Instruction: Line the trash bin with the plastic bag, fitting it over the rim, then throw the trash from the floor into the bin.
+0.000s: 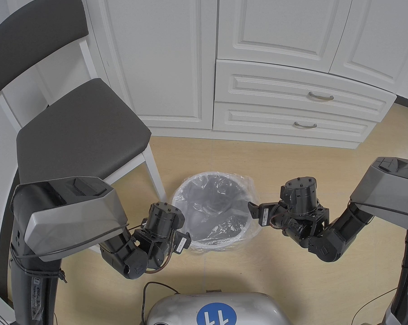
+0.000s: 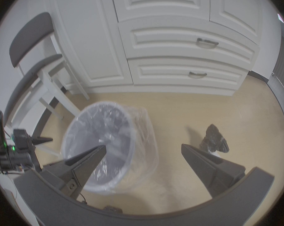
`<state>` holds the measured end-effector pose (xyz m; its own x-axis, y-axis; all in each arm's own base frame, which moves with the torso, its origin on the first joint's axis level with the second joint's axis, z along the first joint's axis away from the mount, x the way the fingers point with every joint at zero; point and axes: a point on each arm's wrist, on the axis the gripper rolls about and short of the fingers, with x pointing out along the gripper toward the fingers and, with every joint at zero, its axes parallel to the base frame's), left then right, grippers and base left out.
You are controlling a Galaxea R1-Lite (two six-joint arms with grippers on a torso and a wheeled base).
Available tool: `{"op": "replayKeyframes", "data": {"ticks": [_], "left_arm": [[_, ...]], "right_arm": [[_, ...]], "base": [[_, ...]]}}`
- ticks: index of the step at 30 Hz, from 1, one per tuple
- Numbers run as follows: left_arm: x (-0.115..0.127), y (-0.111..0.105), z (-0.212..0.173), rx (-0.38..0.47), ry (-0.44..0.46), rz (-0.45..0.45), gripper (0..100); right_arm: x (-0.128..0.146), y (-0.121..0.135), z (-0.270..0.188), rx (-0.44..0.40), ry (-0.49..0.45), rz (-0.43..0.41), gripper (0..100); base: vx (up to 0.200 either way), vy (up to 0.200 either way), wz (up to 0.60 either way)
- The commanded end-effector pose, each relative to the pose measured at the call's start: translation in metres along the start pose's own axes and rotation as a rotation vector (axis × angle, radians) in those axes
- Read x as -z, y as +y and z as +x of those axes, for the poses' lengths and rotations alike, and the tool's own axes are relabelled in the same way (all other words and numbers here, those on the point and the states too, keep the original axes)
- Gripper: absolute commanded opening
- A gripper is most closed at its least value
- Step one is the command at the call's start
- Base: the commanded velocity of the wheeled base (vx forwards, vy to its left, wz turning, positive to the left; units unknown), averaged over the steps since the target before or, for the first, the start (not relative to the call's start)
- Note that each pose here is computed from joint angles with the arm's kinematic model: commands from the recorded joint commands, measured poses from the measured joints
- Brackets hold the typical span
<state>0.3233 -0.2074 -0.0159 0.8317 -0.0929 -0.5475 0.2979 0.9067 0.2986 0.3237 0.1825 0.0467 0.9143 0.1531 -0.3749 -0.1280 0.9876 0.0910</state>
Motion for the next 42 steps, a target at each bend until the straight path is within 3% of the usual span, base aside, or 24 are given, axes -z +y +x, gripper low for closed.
{"op": "replayKeyframes", "data": {"ticks": [1,42], "left_arm": [[0.0051,0.0027,-0.0003,-0.005,0.020,0.016,100],[-0.0022,0.0121,0.0032,-0.026,-0.011,-0.015,100]], "right_arm": [[0.0022,0.0085,-0.0087,-0.025,-0.024,-0.009,100],[0.0086,0.0139,-0.0097,-0.037,-0.009,-0.023,100]], "base": [[0.000,0.000,0.00],[0.000,0.000,0.00]]}}
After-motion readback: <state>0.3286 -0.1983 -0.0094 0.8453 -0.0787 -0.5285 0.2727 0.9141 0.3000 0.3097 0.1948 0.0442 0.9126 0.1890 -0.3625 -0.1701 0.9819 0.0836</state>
